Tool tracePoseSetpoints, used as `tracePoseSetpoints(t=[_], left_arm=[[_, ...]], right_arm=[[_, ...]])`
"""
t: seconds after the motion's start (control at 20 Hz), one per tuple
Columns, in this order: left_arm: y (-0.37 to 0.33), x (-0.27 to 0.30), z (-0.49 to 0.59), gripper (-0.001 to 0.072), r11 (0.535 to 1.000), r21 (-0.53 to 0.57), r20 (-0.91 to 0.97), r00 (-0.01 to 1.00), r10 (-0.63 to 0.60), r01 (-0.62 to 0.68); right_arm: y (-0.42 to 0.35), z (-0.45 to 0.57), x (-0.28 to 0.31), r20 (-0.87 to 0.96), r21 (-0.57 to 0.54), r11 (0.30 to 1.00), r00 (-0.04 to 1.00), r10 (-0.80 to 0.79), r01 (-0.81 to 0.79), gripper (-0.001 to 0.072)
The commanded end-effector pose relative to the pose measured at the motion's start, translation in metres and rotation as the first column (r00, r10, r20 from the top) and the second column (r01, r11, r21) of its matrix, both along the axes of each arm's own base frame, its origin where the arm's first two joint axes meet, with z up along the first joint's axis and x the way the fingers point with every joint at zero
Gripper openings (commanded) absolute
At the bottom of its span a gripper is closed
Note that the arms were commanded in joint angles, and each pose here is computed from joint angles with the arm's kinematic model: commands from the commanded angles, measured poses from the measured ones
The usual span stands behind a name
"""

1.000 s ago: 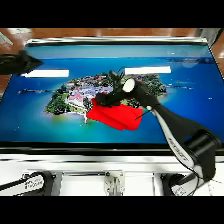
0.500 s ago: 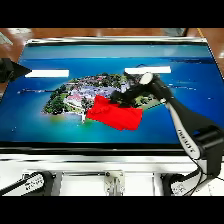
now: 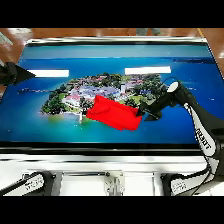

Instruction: Fold the shirts.

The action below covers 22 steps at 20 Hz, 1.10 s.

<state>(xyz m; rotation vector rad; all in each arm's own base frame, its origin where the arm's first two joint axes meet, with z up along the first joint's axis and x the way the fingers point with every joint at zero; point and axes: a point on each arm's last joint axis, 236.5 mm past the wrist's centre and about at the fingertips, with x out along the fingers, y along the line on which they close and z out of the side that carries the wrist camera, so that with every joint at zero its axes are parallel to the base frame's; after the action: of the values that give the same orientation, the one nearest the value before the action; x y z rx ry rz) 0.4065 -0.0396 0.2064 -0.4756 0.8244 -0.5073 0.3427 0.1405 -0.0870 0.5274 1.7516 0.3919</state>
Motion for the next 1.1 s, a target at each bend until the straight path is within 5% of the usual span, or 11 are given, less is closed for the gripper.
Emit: tracePoseSetpoints(t=[0.0,0.15,0.2,0.25,0.3,0.4,0.55,0.8,1.05], left_arm=[[-0.001,-0.002,-0.001,0.0042,1.0,0.0,-0.004,1.0,-0.008,0.008],[-0.004,-0.002,0.0,0.0042,1.0,0.0,-0.004,1.0,-0.013,0.013],[-0.006,-0.002,0.0,0.0042,1.0,0.0,-0.004,1.0,-0.018,0.018],[-0.007,-0.002,0.0,0.0042,1.0,0.0,-0.004,1.0,-0.022,0.022],[-0.009,-0.002,0.0,0.0042,1.0,-0.001,-0.003,1.0,-0.027,0.027],[-0.016,-0.003,0.0,0.0042,0.999,0.0,-0.003,0.999,-0.042,0.042],[-0.032,-0.006,0.0,0.0042,0.997,0.0,-0.003,0.997,-0.082,0.082],[-0.059,-0.014,-0.001,0.0042,0.988,0.0,-0.01,0.988,-0.157,0.157],[-0.065,-0.025,-0.005,0.0042,0.98,-0.004,-0.043,0.979,-0.2,0.2]], right_arm=[[0.0,-0.027,0.005,0.024,-0.012,0.995,0.995,-0.099,0.1,0.0679],[0.033,-0.031,0.023,0.019,0.116,0.976,0.982,-0.189,0.185,0.0678],[0.045,-0.029,0.03,0.041,0.165,0.969,0.98,-0.196,0.187,0.0532],[0.053,-0.022,0.037,0.076,0.209,0.963,0.978,-0.192,0.173,0.0149],[0.06,-0.009,0.045,0.11,0.258,0.952,0.974,-0.198,0.164,0.0071],[0.067,0.04,0.066,0.27,0.343,0.937,0.948,-0.166,0.066,0.0061],[0.044,0.146,0.105,0.546,0.319,0.948,0.821,-0.166,-0.02,0.006],[-0.112,0.264,0.149,0.733,0.134,0.93,0.597,-0.325,0.342,0.006],[-0.291,0.224,0.071,0.586,-0.109,0.79,0.681,-0.44,0.604,0.0061]])
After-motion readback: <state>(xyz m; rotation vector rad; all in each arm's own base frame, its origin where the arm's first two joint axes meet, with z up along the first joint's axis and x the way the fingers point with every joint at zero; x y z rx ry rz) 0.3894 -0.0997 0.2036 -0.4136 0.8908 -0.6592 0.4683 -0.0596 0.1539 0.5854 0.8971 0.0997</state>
